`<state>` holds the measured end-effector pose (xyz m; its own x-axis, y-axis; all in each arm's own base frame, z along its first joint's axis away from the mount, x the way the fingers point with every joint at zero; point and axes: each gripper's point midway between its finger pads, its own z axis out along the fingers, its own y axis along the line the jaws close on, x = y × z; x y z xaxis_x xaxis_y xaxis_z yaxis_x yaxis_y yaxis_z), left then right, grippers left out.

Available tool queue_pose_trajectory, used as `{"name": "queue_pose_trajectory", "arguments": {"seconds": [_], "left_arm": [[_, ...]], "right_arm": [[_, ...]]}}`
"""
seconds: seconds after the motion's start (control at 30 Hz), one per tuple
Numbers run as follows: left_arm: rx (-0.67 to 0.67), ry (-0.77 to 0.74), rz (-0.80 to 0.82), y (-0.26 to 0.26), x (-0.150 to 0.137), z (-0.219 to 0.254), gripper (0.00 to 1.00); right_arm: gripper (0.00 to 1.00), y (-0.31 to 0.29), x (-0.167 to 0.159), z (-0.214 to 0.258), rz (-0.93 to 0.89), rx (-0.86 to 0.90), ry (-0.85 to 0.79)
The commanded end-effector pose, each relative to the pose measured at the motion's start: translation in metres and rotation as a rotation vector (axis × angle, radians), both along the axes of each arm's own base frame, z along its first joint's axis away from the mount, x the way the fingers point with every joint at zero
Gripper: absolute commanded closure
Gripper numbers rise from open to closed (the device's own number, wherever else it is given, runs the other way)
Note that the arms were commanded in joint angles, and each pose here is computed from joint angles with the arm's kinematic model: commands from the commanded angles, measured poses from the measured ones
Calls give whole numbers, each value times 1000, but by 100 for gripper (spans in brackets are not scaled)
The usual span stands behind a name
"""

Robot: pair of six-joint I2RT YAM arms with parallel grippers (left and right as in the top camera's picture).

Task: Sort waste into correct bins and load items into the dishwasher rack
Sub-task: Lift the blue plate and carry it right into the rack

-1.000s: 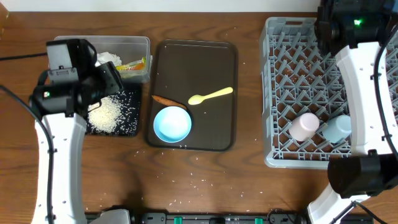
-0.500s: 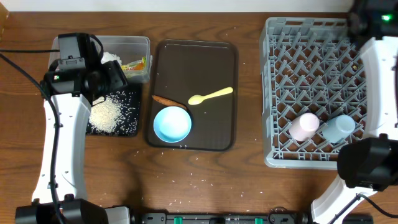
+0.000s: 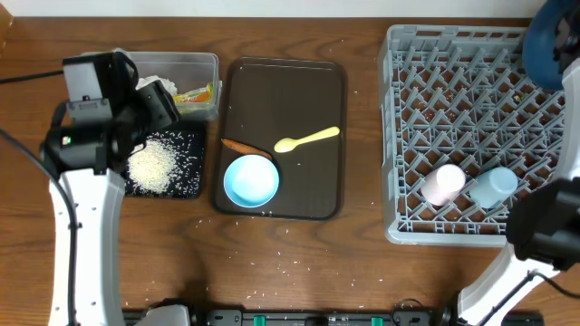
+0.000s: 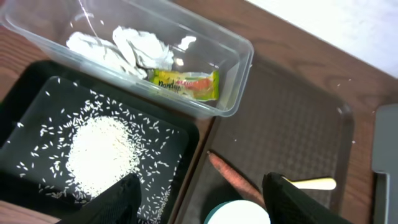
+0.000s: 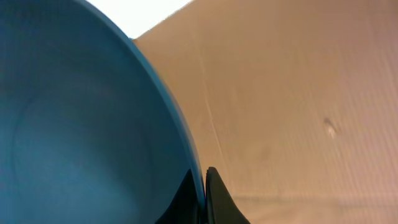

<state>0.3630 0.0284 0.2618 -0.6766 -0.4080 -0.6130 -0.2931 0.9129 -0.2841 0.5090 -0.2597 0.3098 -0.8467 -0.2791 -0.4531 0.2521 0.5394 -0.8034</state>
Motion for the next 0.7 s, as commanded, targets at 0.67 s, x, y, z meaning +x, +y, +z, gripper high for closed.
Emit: {"name": "queue_pose_trajectory", "arguments": {"seconds": [0.67], "left_arm": [[13, -107, 10, 1, -11, 34, 35]], "right_arm": [[99, 21, 36, -68, 24, -156, 271]]}}
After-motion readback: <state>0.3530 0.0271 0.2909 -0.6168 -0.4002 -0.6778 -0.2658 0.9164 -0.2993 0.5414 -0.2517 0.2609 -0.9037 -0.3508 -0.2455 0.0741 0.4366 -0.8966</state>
